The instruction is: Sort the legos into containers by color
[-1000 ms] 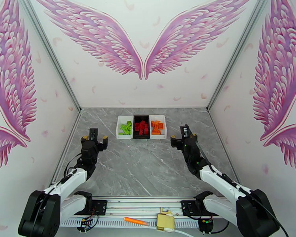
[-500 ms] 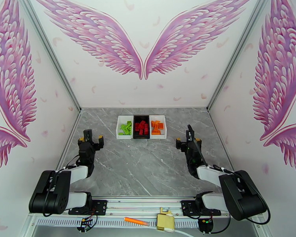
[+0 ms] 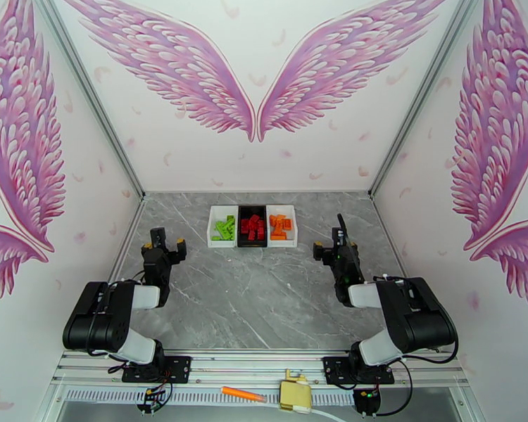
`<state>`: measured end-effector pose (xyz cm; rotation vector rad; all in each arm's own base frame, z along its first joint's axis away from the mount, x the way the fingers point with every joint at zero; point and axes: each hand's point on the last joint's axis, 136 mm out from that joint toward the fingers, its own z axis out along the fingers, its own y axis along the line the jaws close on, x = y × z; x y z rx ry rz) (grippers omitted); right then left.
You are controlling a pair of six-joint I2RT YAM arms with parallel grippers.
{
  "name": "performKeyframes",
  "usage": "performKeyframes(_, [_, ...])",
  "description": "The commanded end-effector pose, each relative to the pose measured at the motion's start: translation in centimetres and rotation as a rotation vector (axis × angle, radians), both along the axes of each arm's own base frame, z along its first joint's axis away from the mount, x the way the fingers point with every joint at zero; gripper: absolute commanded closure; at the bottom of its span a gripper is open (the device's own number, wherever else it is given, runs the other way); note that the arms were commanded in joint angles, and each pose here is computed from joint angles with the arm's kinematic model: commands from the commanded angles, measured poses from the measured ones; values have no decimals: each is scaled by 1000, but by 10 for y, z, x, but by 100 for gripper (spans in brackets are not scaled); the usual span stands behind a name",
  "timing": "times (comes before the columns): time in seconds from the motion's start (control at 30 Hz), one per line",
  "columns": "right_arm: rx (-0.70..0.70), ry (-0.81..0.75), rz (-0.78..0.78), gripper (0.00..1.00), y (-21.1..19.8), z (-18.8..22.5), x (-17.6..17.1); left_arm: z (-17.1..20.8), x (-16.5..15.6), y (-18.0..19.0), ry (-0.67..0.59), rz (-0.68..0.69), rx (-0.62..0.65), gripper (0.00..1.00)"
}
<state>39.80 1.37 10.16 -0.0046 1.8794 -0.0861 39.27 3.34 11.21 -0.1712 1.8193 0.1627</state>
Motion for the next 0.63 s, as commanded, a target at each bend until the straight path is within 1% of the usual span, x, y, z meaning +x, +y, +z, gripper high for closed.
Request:
performKeyframes(0.0, [24, -37, 16, 1, 3, 8, 4, 3, 5, -1, 11, 7, 28, 1])
performKeyframes(0.6, [22, -35, 19, 1, 4, 8, 4, 3, 5, -1, 13, 8, 27, 1])
